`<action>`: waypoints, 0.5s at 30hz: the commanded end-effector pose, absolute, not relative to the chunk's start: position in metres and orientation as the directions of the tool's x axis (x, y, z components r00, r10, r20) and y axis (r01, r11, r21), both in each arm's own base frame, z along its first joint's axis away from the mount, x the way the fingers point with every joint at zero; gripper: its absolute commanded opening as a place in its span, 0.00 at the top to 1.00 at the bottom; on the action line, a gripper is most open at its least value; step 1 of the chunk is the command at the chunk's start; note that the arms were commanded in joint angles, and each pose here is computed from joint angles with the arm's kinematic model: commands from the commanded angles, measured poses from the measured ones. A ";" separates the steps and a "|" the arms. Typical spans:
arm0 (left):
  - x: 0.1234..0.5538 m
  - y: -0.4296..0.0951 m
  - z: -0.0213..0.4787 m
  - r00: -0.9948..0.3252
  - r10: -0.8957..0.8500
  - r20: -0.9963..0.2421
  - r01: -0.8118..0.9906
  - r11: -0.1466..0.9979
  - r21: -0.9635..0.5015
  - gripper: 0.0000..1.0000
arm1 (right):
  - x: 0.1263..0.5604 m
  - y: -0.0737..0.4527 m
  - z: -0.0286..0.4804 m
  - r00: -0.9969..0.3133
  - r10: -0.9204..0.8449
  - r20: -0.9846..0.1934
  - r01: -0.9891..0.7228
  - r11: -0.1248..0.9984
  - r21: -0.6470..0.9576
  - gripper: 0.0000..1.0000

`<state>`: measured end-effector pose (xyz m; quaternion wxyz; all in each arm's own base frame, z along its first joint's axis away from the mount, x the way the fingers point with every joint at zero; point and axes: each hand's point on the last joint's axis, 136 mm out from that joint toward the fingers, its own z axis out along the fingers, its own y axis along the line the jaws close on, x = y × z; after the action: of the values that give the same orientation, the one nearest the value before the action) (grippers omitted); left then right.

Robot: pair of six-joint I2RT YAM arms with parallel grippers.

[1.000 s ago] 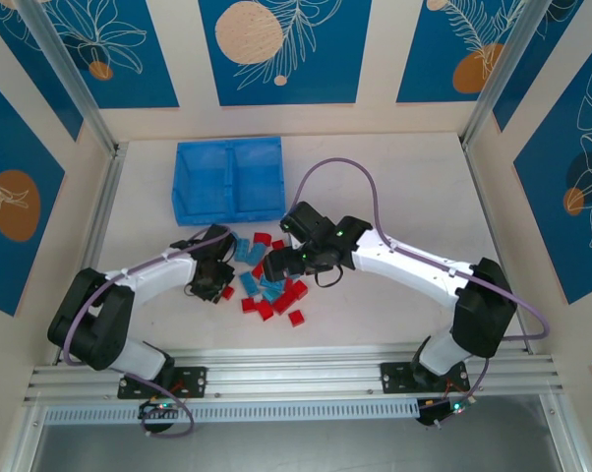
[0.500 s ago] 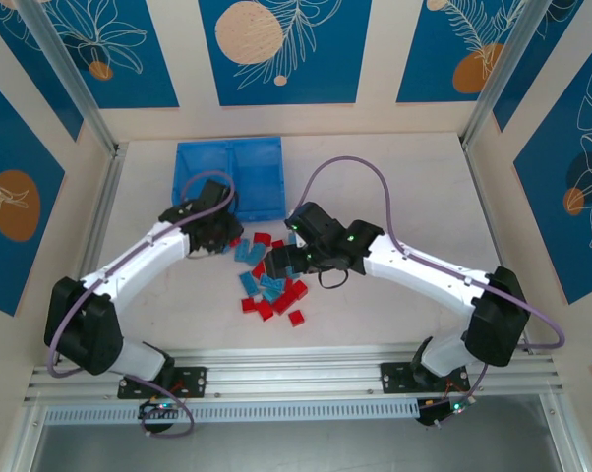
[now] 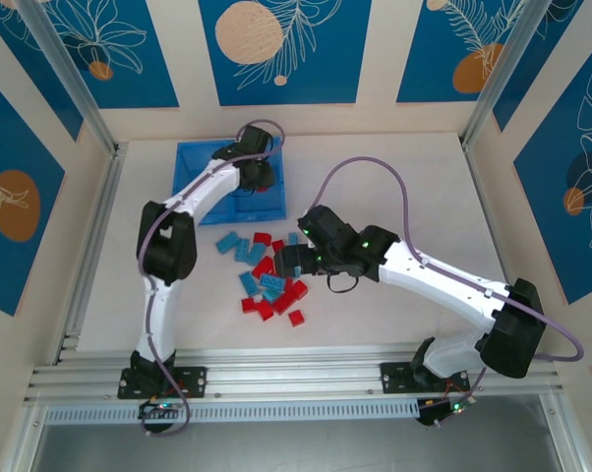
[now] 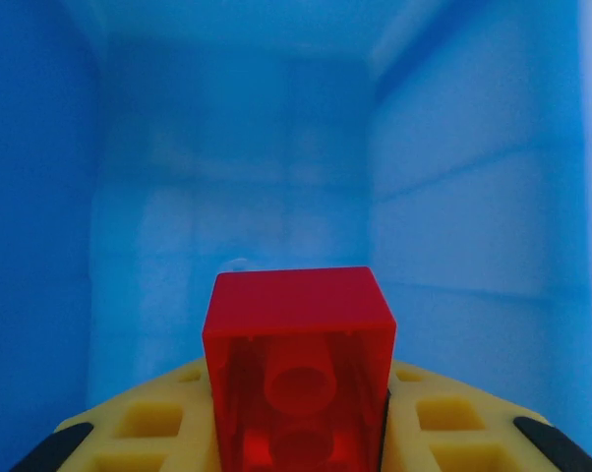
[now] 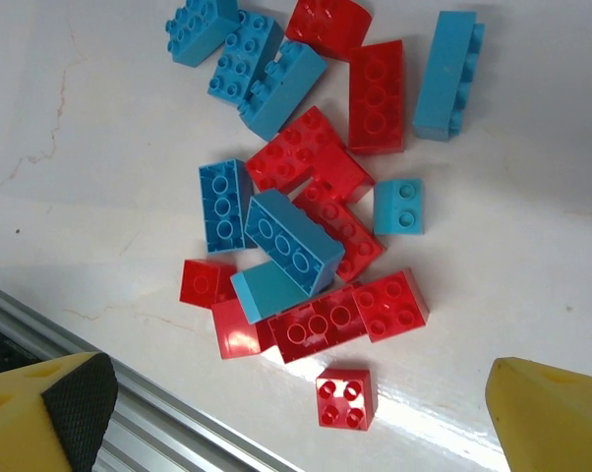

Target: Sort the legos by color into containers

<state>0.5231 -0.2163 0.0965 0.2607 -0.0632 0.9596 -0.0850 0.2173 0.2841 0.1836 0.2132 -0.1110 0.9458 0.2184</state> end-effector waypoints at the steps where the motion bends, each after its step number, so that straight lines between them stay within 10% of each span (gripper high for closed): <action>1: 0.535 -0.218 0.098 -0.858 -0.139 -0.494 -0.036 0.976 -0.213 0.66 | 0.209 0.272 0.189 -0.886 -0.096 -0.454 -0.279 0.892 0.356 0.02; 15: 0.497 -0.222 0.205 -0.776 -0.118 -0.620 0.101 0.946 -0.307 0.50 | 0.214 0.277 0.194 -0.878 -0.089 -0.471 -0.282 0.890 0.357 0.02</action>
<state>0.5136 -0.2180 0.1338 0.2809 -0.0321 0.9508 -0.1263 0.2114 0.2747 0.1925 0.2234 -0.1044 0.9447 0.2164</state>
